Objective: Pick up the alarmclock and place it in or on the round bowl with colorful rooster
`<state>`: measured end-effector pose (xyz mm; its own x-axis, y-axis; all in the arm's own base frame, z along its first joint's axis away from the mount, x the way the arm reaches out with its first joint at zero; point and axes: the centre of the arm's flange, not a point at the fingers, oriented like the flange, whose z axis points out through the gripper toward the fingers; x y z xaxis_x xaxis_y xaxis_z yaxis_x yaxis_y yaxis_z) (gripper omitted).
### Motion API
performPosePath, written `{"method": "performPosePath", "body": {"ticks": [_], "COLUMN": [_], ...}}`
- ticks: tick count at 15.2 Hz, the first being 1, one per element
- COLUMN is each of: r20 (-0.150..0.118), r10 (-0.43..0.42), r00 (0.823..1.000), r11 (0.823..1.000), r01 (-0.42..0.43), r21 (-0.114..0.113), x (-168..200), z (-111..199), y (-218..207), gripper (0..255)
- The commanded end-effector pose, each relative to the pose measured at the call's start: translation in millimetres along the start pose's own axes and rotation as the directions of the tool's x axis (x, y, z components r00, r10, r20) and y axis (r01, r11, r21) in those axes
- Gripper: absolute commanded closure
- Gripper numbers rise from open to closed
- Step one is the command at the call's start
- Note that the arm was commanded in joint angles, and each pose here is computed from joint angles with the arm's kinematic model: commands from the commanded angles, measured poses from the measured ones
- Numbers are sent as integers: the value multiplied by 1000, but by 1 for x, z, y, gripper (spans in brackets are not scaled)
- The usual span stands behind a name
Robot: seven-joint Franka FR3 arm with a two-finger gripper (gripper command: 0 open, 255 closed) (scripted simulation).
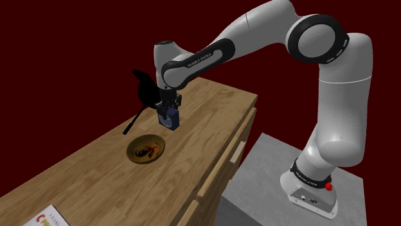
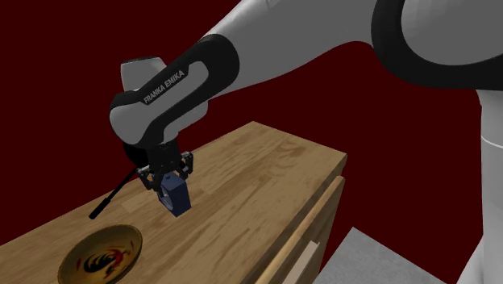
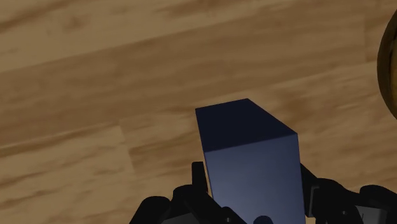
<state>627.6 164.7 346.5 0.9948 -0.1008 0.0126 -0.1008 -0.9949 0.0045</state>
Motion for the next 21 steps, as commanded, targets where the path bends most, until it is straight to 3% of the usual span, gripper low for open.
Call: {"method": "performPosePath", "body": {"ticks": [1,21], "r20": [1,1], "r10": [1,1], "r00": [1000,1000], "r11": [1000,1000], "r01": [-1,-1], "r21": [-1,-1], "x": [0,1], "z": [0,-99], "y": [1,1], "gripper": [255,255]}}
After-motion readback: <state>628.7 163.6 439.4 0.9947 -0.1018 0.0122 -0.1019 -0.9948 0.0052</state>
